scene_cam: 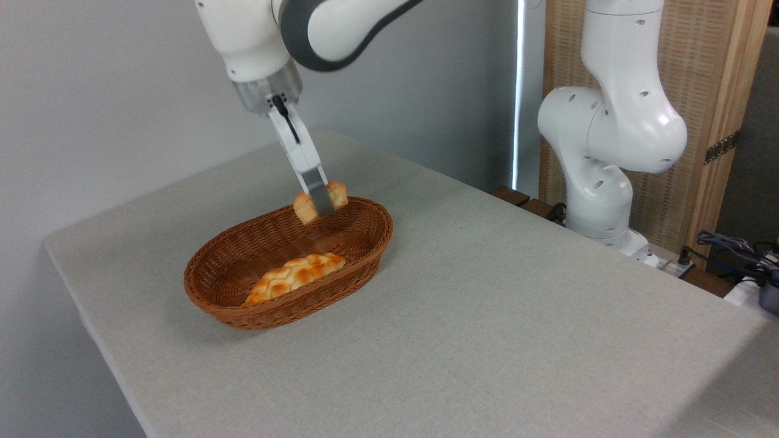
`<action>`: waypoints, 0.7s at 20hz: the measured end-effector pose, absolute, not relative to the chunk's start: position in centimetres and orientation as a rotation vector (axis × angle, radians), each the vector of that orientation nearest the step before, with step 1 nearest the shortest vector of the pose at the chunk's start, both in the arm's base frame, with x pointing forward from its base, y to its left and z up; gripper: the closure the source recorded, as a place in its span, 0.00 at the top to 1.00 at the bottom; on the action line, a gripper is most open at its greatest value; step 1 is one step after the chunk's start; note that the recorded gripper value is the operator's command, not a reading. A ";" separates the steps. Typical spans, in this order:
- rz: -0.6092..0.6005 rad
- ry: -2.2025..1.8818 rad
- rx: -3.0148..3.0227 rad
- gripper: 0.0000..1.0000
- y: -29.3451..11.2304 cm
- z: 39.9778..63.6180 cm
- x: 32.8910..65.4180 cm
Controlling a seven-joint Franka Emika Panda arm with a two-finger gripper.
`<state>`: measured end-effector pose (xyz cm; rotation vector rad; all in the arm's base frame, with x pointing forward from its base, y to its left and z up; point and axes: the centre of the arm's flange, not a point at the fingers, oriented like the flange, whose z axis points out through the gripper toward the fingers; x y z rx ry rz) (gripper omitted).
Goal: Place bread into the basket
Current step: 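Carry the held roll up and over the wicker basket, then lower the roll into the basket and open the gripper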
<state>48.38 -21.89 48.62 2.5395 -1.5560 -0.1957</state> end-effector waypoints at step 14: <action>-0.031 -1.566 2.579 1.00 -22.3 46.1 48.6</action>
